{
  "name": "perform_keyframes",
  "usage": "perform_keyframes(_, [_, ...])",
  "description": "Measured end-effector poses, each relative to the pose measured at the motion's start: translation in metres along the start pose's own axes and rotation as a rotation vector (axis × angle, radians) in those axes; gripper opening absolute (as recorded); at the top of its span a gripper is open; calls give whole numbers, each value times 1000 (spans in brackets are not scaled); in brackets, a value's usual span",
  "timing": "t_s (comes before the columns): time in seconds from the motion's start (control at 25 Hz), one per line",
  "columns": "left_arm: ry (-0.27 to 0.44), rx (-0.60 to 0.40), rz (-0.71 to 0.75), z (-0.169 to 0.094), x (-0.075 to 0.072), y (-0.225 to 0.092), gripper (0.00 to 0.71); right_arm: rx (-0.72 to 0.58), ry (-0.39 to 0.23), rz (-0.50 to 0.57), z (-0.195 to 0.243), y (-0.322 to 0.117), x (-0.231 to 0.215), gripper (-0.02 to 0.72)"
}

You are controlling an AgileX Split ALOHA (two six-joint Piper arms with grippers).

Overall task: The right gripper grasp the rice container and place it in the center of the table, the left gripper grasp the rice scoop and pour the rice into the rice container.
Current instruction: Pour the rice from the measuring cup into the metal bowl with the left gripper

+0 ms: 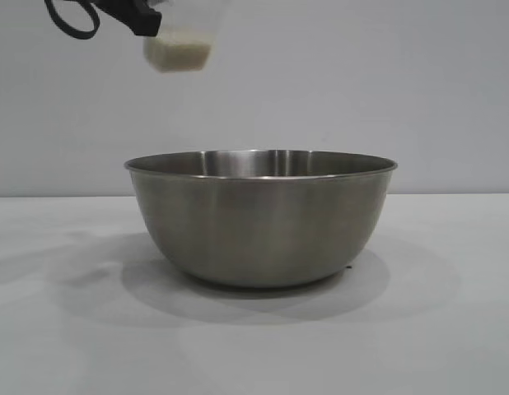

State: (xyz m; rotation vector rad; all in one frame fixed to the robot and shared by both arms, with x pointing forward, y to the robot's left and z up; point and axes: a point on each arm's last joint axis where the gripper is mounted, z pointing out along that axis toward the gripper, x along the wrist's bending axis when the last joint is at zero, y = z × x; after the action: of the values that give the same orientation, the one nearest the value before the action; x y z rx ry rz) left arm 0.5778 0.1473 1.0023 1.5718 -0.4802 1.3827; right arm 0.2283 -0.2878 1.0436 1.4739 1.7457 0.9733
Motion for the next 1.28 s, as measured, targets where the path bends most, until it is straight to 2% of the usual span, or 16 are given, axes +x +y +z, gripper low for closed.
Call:
perform_keyframes(0.24, [-72, -9, 245, 13, -11, 12, 0, 0, 0, 0, 0, 0, 0, 533])
perform_keyframes(0.68, [-204, -57, 657, 13, -24, 13, 0, 0, 0, 0, 0, 0, 0, 533])
perform_keyframes(0.88, [-223, -97, 849, 14, -29, 13, 0, 0, 0, 0, 0, 0, 0, 533])
perform_keyframes(1.12, [-257, -143, 1073, 18, -52, 4, 0, 0, 0, 0, 0, 0, 0, 533])
perform_keyframes(1.28, [-263, -152, 1189, 19, -59, -1, 0, 0, 0, 0, 0, 0, 0, 533])
